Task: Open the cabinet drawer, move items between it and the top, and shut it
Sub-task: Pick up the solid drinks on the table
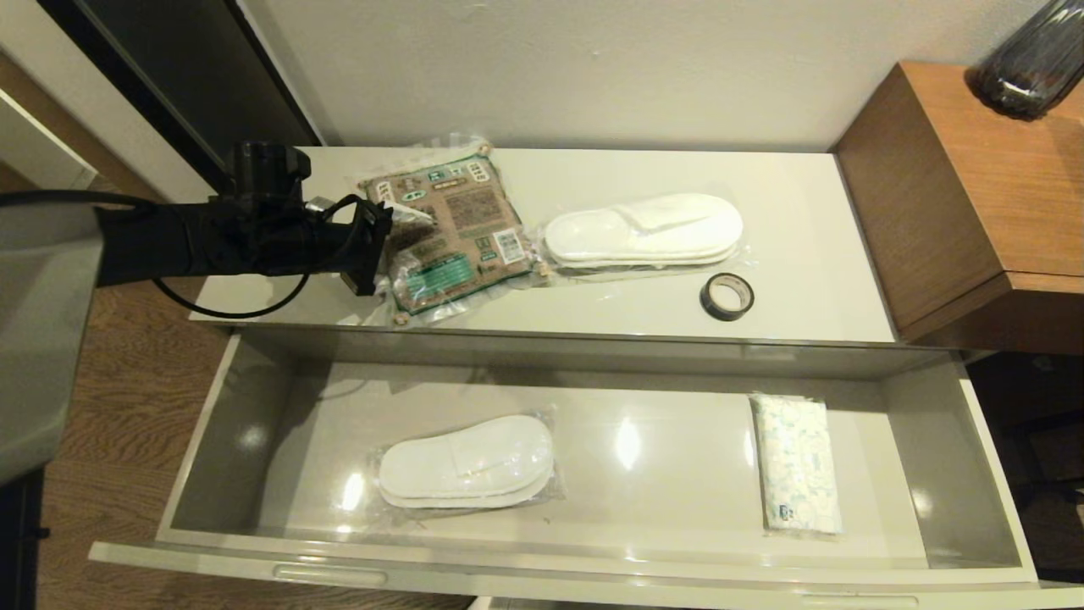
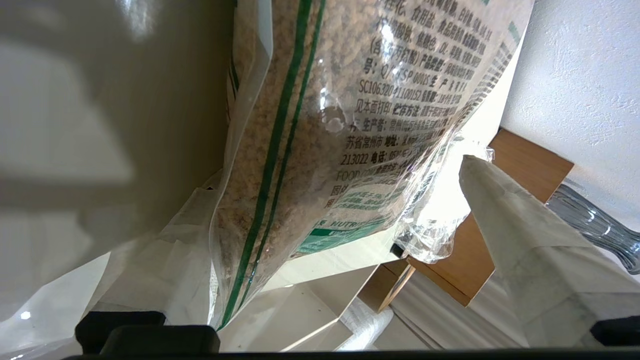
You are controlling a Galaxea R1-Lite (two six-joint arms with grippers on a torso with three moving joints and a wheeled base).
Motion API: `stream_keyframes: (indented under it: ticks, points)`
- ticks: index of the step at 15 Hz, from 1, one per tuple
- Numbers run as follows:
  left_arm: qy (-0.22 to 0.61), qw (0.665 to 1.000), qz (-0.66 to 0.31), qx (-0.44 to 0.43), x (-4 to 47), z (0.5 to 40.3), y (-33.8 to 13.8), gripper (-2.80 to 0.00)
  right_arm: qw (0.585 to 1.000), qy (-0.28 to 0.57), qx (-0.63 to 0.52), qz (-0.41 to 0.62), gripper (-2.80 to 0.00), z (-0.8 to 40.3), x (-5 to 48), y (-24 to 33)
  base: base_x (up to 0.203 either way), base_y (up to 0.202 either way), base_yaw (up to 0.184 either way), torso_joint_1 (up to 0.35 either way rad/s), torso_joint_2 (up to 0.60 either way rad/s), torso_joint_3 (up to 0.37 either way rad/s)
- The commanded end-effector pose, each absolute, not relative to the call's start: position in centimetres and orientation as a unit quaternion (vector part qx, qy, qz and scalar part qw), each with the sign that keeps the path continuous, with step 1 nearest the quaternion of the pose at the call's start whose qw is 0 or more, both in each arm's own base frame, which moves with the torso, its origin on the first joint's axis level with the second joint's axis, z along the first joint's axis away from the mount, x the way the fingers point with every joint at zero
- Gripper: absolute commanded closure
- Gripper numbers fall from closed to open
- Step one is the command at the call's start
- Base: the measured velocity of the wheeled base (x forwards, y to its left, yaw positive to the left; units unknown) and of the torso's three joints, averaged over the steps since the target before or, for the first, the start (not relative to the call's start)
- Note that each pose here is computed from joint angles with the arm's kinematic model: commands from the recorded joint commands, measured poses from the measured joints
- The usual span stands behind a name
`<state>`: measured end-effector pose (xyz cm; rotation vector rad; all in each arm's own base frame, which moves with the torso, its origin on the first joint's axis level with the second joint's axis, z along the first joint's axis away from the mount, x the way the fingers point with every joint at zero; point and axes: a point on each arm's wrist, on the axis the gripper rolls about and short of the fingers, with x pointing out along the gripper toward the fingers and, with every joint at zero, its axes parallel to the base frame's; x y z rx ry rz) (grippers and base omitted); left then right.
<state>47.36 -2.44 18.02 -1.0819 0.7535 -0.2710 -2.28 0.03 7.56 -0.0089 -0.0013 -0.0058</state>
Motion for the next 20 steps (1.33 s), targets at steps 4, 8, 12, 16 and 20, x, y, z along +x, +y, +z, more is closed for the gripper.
stream_keyframes:
  ticks: [4, 8, 12, 16, 20]
  points:
    - [0.356, 0.777, -0.124, -0.503, 47.8, 17.2, -2.6, 0.00, 1.000, -0.001, -0.005, -0.002, 0.00, 7.6, -2.3, 0.0, 0.000, 0.000, 0.000, 0.000, 0.00, 0.000]
    - [0.356, 0.778, -0.123, -0.504, 47.7, 17.3, -2.6, 0.00, 1.000, -0.001, -0.005, -0.002, 0.00, 7.6, -2.3, 0.0, 0.000, 0.000, 0.000, 0.000, 0.00, 0.000]
    - [0.340, 0.784, -0.136, -0.501, 45.7, 20.4, -2.5, 0.00, 1.000, 0.001, -0.008, -0.002, 0.00, 7.6, -2.3, 0.0, 0.000, 0.000, 0.000, 0.000, 0.00, 0.000]
    - [0.321, 0.792, -0.153, -0.496, 42.3, 24.1, -2.4, 0.00, 1.000, 0.000, -0.010, 0.000, 0.00, 7.5, -2.3, 0.0, 0.000, 0.000, 0.000, 0.001, 0.01, -0.003]
    - [0.296, 0.802, -0.181, -0.487, 36.5, 28.7, -2.3, 0.00, 1.000, 0.001, -0.010, -0.001, 0.00, 7.5, -2.3, 0.0, 0.000, 0.000, 0.000, 0.000, 0.00, 0.000]
